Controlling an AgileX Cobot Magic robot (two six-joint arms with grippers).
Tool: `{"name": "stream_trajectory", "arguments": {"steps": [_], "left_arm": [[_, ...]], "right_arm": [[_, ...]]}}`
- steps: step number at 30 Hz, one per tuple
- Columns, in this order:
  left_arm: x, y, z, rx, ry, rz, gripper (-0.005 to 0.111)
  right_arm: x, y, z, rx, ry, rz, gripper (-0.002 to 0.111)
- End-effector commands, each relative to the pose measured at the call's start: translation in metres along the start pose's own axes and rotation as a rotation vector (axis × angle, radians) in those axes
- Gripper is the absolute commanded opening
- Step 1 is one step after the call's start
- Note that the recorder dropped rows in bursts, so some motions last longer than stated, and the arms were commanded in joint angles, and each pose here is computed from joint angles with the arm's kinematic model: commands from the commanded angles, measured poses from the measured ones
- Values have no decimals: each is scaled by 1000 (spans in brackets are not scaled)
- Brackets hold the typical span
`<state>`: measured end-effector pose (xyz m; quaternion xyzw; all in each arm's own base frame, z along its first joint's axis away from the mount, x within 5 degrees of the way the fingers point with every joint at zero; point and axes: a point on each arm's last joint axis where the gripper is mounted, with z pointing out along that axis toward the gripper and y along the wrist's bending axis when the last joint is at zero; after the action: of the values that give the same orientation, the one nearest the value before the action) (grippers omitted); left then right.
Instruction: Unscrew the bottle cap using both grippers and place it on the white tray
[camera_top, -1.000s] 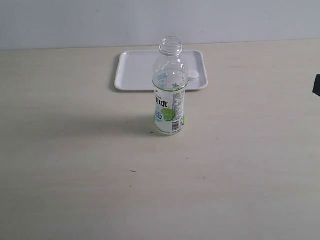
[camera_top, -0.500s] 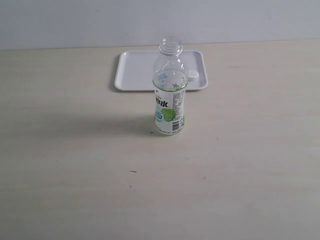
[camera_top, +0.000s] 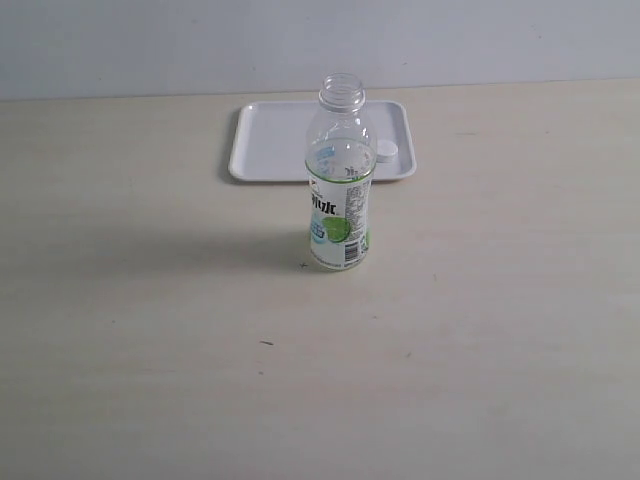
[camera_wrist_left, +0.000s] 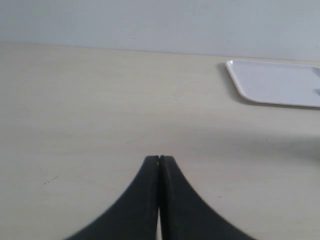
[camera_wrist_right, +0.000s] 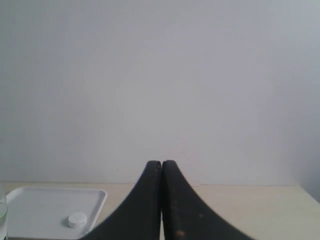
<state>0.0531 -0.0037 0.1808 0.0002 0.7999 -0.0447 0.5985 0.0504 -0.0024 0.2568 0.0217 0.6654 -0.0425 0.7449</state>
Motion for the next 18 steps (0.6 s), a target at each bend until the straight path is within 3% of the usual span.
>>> {"name": "stream_trajectory", "arguments": {"steps": [1,9,18], "left_arm": [[0,0,0,2,-16,-1,0],[0,0,0,2,-16,-1,0],[0,0,0,2,-16,-1,0]], "right_arm": [[2,1,-3,-3,-4,-21,0],[13,3,-3,-33,92,-51,0],[43,-2,-2,33,196,0,0]]}}
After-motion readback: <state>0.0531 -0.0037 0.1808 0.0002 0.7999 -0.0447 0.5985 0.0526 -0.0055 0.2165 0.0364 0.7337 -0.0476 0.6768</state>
